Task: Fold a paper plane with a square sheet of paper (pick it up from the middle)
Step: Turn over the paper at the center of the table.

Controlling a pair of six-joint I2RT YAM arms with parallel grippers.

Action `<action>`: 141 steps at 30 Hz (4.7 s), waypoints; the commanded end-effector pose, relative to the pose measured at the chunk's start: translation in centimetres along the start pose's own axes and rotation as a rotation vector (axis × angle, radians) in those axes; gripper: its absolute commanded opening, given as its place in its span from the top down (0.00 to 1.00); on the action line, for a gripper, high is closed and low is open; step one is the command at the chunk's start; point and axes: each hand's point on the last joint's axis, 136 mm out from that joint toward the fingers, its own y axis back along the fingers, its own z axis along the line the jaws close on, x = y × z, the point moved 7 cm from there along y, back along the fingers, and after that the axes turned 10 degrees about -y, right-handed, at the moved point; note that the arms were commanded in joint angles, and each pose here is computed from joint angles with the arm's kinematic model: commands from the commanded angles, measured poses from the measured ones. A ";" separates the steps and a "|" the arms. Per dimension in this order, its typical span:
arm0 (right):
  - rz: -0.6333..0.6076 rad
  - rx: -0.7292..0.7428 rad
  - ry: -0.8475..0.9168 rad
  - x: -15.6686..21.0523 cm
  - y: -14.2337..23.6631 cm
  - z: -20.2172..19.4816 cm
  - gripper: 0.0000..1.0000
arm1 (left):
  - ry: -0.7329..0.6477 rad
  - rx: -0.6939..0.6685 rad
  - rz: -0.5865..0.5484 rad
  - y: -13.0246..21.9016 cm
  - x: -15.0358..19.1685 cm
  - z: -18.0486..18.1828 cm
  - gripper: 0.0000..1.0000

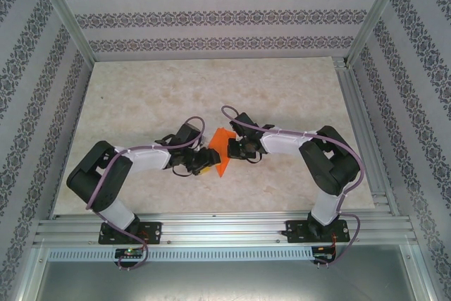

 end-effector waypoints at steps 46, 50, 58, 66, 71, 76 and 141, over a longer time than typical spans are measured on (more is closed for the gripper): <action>0.010 -0.010 -0.031 0.1 -0.3 -0.7 0.89 | -0.020 0.100 -0.137 0.4 -0.4 -3.6 0.56; 0.009 -0.011 -0.031 0.1 -0.3 -0.6 0.89 | -0.018 0.100 -0.146 0.6 -0.3 -3.6 0.56; 0.011 -0.013 -0.029 0.0 -0.3 -0.5 0.89 | -0.003 0.136 -0.145 0.4 -0.3 -3.8 0.55; 0.009 -0.016 -0.030 0.0 -0.2 -0.5 0.89 | -0.004 0.121 -0.136 0.0 -0.1 -3.3 0.59; 0.006 -0.018 -0.034 0.0 -0.1 -0.5 0.89 | -0.011 0.128 -0.132 0.0 0.0 -3.3 0.62; 0.004 -0.024 -0.036 0.0 0.0 -0.5 0.89 | -0.017 0.122 -0.129 -0.1 -0.1 -3.3 0.63; -0.294 0.007 -0.292 3.1 14.5 -13.0 0.79 | -0.885 -1.111 0.001 -7.6 8.1 -10.6 0.78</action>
